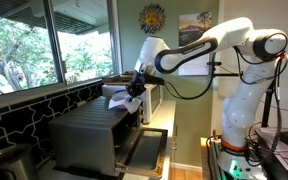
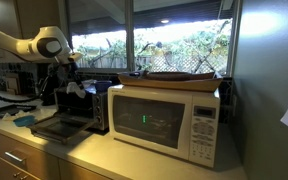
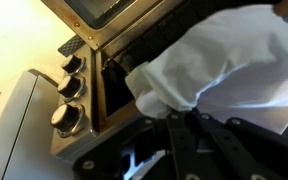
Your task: Cover the paper towel on the purple bowl and then put it in the oven
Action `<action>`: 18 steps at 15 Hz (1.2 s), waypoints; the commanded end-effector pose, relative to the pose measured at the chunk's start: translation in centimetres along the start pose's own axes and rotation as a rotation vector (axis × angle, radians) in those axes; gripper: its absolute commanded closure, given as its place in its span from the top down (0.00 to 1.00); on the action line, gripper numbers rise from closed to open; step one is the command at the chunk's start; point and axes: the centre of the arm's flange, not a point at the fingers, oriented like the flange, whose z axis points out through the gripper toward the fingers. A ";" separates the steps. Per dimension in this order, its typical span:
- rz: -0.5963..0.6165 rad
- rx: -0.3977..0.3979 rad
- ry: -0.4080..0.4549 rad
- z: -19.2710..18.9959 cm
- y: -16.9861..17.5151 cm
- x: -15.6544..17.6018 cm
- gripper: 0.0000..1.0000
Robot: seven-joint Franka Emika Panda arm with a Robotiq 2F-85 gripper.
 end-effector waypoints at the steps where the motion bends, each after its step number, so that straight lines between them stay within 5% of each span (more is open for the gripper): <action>1: -0.003 -0.011 -0.013 -1.0 -0.5 0.6 0.00; 6: -0.048 0.046 -0.016 -3.8 -1.2 -0.3 0.01; 14: -0.199 0.197 -0.134 -5.2 2.2 -8.7 0.01; 18: -0.226 0.185 -0.169 -4.7 4.4 -12.0 0.01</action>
